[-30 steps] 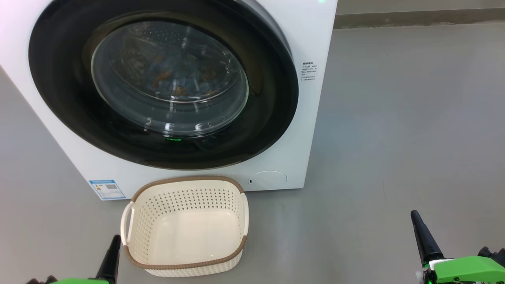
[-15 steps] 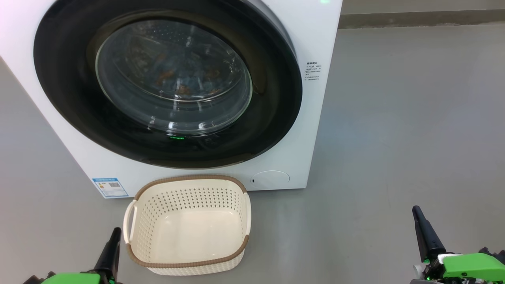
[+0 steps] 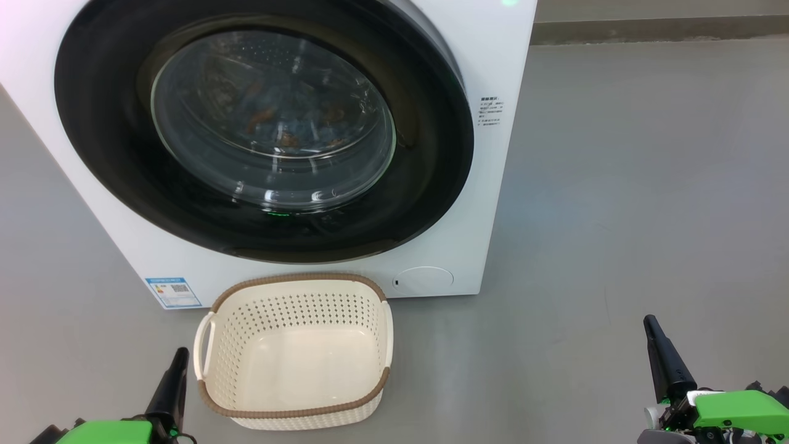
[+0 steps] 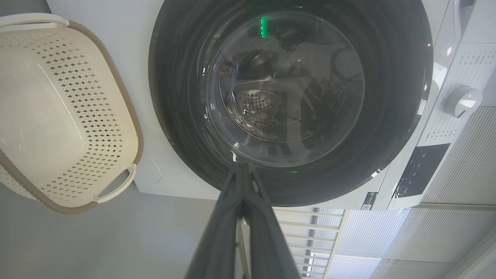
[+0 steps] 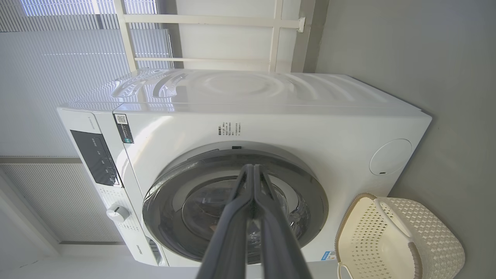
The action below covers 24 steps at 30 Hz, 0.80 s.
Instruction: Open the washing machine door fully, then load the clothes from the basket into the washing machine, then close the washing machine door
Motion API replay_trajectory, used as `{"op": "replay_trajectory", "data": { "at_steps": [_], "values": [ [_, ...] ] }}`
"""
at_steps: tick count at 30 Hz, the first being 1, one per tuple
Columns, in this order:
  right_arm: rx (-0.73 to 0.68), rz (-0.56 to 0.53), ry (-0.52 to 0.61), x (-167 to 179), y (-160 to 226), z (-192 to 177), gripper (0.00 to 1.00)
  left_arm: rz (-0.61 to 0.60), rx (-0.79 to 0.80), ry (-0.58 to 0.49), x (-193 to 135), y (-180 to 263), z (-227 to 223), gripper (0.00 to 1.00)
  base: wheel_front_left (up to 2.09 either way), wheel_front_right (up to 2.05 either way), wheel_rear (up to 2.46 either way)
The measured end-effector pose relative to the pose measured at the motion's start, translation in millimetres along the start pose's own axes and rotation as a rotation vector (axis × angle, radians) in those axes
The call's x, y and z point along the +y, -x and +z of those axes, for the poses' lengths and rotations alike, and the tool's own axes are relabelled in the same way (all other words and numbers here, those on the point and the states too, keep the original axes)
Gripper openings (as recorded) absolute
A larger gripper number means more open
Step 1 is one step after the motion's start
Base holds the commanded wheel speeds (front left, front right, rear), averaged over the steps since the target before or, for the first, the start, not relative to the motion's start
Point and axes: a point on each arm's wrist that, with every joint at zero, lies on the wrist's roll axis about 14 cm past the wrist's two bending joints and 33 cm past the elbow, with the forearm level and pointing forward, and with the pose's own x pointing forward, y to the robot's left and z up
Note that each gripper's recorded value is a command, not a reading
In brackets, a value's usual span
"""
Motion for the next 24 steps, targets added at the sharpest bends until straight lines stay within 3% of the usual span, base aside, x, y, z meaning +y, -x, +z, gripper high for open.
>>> {"op": "replay_trajectory", "data": {
  "at_steps": [24],
  "values": [
    [0.004, 0.0, -0.002, 0.0, 0.1, -0.5, 0.0, 0.0, 0.0, 0.0, 0.0, 0.0, 0.1, 0.0, 0.0, 0.0, 0.0]
  ]
}}
